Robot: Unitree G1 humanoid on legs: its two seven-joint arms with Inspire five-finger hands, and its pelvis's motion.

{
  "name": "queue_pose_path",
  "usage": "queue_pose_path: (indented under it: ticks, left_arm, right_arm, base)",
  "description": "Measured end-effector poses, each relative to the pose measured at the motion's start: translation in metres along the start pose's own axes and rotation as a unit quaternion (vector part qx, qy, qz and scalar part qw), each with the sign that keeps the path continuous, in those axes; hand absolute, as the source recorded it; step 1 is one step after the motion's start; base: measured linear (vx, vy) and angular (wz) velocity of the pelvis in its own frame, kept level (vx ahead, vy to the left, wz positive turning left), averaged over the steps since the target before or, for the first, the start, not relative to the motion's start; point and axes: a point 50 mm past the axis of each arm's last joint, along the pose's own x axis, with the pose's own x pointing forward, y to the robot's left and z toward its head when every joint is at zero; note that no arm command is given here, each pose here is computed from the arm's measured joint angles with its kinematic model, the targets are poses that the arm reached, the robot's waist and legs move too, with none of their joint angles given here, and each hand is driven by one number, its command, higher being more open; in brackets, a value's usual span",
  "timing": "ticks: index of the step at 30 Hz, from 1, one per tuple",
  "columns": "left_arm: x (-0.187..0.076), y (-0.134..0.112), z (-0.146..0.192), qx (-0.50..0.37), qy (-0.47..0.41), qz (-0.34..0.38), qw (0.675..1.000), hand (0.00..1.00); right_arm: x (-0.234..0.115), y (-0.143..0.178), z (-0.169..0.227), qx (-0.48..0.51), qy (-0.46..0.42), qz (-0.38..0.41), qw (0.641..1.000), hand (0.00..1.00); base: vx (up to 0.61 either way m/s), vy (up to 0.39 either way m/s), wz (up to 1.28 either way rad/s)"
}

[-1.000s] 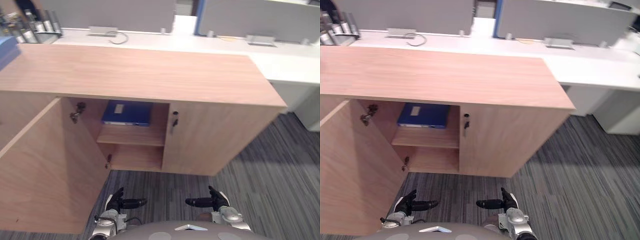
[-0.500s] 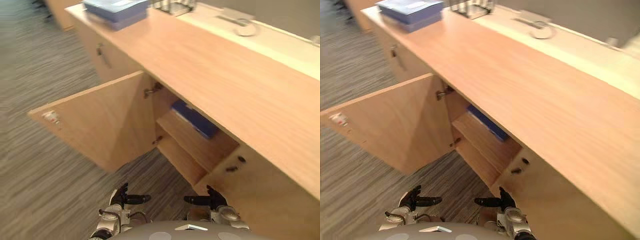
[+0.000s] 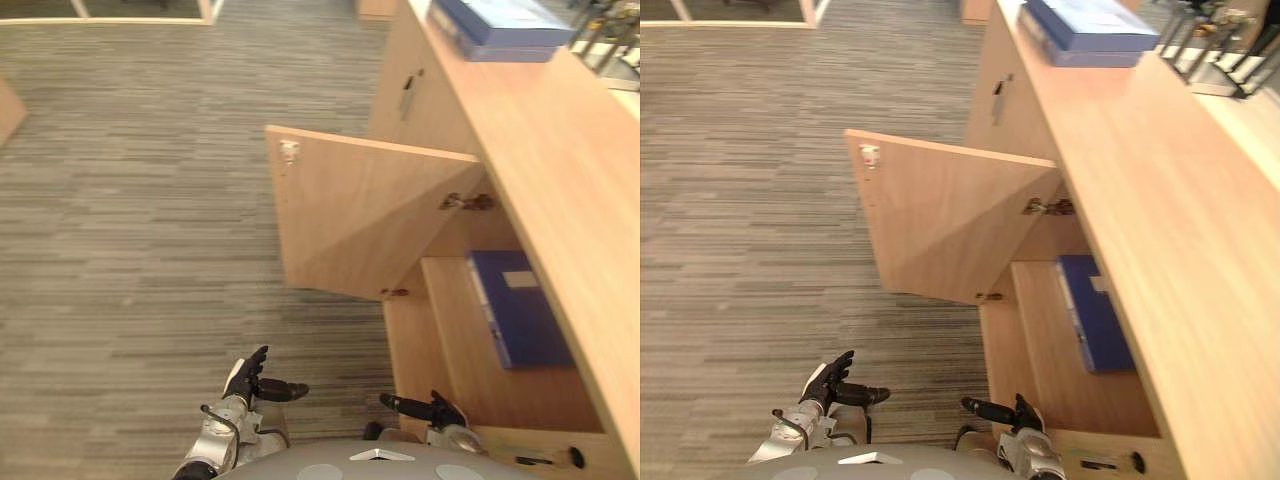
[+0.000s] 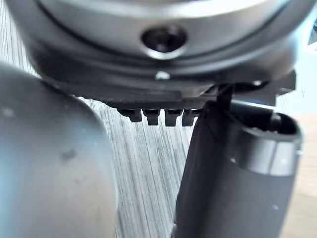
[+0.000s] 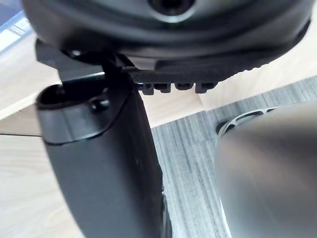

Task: Walk over to the cabinet, pick up the folder, carry it to the office cabinet, place the folder inside the office cabinet, then close the office cabinet door

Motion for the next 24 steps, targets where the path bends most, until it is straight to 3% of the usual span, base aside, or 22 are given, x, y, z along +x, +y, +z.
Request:
queue_pose_path:
  ticks: [7, 10, 24]
  left_arm:
    - [-0.004, 0.003, -0.011, 0.005, 0.02, 0.007, 1.0, 1.0]
    - [-0.006, 0.008, -0.016, 0.015, 0.027, 0.012, 0.999, 1.0]
    - [-0.005, 0.003, -0.033, 0.016, 0.071, 0.006, 0.997, 1.0]
  right_arm:
    - [-0.001, 0.017, 0.001, 0.008, 0.001, 0.019, 1.0, 1.0]
    - [-0.003, 0.03, -0.001, 0.005, 0.001, 0.037, 0.999, 1.0]
    - [-0.003, 0.025, -0.008, 0.006, 0.012, 0.028, 1.0, 1.0]
  base:
    - [0.12, 0.163, 0.82]
    - [0.1, -0.037, -0.04]
    - [0.02, -0.068, -0.11]
